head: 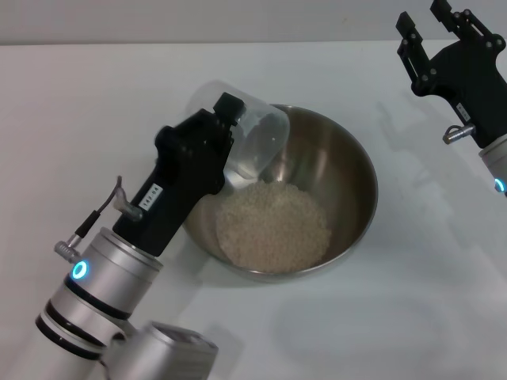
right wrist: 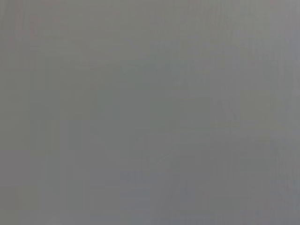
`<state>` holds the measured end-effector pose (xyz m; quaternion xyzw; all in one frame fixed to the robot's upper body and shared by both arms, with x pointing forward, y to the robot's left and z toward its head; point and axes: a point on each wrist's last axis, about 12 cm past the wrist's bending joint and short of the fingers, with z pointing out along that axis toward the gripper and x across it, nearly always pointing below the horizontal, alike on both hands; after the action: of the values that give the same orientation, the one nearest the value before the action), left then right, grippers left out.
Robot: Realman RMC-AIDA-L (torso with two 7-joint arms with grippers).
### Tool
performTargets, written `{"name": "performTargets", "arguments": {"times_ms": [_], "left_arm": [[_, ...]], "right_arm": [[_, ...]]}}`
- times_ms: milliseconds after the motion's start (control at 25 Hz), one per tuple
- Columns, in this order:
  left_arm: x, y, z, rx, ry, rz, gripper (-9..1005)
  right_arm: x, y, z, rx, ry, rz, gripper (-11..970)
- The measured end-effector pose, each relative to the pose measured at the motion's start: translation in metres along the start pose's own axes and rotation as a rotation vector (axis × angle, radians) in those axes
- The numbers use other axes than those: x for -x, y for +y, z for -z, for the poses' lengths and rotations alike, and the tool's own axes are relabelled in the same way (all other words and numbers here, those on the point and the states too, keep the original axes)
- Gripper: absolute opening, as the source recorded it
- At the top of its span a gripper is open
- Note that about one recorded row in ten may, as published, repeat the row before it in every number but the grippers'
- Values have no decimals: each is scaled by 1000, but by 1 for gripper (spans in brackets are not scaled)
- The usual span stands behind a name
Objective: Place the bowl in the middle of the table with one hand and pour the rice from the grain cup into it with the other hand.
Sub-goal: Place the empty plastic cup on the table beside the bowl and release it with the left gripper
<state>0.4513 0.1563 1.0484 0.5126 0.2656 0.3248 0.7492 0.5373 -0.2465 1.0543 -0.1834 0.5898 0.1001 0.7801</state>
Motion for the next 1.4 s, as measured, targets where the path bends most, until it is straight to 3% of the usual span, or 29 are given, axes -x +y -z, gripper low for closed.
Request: {"name": "performTargets", "arguments": {"times_ms": [40,80,320,400,560,640,680,840,920,1120,1160,1400], "left_arm": [[0,0,0,0,0,0,31],[-3,1,-1,9,30,193,31],[-20,2,-3,61,180,534,31],[-34,2,-4,106,278,668,32],[-52,1,-3,161,395,804,32],[-52,1,-3,161,395,804,32],[-61,-2,0,182,465,916,32],[-66,-6,3,178,504,978,33],[-77,-15,9,154,586,1061,33],[-83,-18,11,144,619,1096,34],[-90,-24,17,132,664,1165,34],[-93,-30,23,106,708,1215,34]], "right_arm": [[0,0,0,0,0,0,455],[0,0,0,0,0,0,455],[0,1,0,0,-2,-1,455],[0,1,0,0,-3,-1,456],[0,1,1,2,-5,6,456],[0,1,1,2,-4,7,456],[0,1,1,2,-4,7,455],[0,1,2,2,-4,7,455],[0,2,2,2,-4,6,455],[0,2,2,4,-4,6,455],[0,2,2,4,-4,6,455],[0,2,3,4,-3,6,455]]}}
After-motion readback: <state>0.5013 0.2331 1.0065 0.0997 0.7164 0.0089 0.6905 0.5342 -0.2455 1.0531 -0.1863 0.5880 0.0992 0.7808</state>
